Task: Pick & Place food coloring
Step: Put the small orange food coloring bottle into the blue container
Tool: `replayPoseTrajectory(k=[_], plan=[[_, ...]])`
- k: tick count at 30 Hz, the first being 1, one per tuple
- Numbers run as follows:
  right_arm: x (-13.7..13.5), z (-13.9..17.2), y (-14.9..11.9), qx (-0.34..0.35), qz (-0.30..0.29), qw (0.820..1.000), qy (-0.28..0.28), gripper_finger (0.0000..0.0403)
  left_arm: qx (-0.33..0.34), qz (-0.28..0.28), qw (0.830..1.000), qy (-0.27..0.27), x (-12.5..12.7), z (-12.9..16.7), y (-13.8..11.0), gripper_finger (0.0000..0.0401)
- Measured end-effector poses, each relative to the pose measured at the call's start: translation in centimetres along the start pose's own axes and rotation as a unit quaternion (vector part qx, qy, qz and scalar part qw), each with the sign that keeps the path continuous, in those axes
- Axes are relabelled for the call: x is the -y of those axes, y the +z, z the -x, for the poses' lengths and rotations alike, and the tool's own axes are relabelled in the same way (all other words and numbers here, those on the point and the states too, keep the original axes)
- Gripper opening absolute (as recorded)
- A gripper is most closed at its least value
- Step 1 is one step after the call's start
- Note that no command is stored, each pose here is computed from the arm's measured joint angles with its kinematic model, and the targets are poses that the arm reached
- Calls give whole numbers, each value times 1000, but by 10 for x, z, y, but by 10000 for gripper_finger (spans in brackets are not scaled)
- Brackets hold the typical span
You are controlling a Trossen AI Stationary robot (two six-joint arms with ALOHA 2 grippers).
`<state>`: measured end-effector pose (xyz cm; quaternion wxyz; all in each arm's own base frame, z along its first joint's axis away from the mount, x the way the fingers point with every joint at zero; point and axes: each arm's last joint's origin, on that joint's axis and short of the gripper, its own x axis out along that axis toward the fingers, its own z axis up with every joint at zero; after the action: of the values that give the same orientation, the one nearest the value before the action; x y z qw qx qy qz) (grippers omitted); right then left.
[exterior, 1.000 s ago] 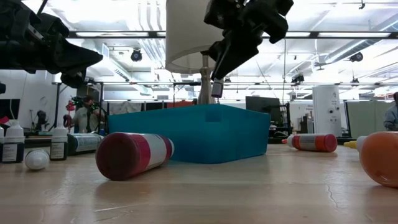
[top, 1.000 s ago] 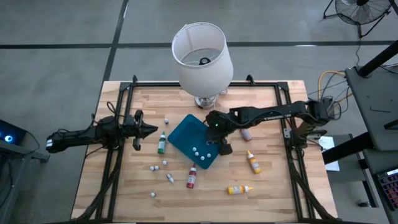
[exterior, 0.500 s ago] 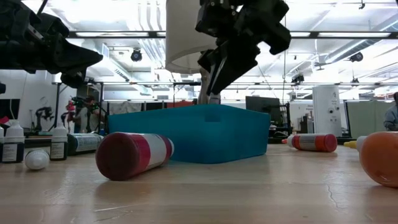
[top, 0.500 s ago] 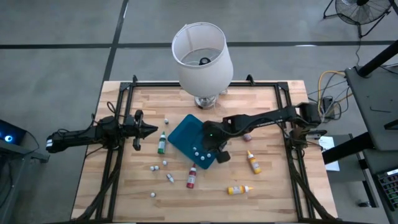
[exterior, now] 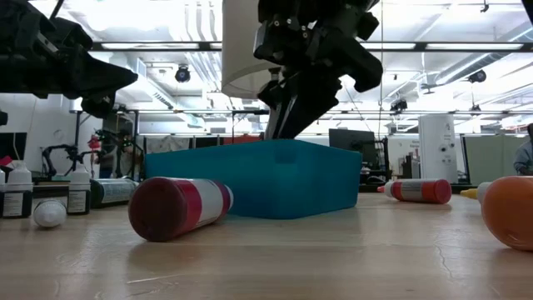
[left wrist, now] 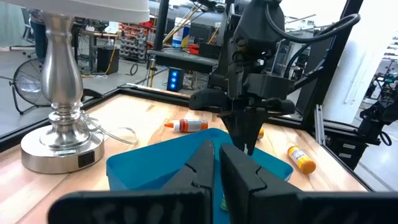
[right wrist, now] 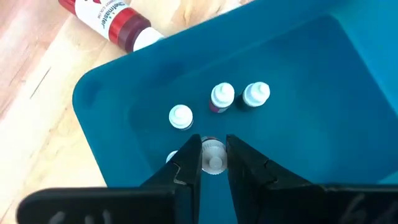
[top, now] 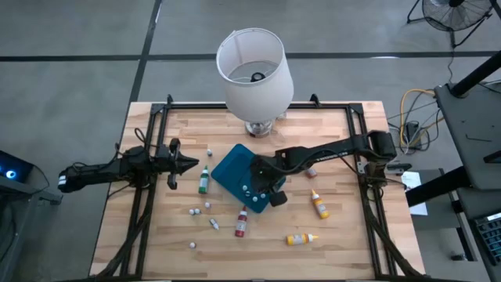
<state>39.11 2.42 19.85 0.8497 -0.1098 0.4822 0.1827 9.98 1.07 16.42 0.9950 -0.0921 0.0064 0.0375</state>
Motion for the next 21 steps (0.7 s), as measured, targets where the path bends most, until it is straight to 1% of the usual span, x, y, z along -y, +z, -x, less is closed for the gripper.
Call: replayPoseTrajectory(k=[12, 21], plan=[[2, -17, -4, -16, 1, 1000, 6, 48, 0, 0, 1000, 0, 0, 0, 0, 0], [7, -17, -6, -17, -3, 1000, 2, 48, 0, 0, 1000, 0, 0, 0, 0, 0]])
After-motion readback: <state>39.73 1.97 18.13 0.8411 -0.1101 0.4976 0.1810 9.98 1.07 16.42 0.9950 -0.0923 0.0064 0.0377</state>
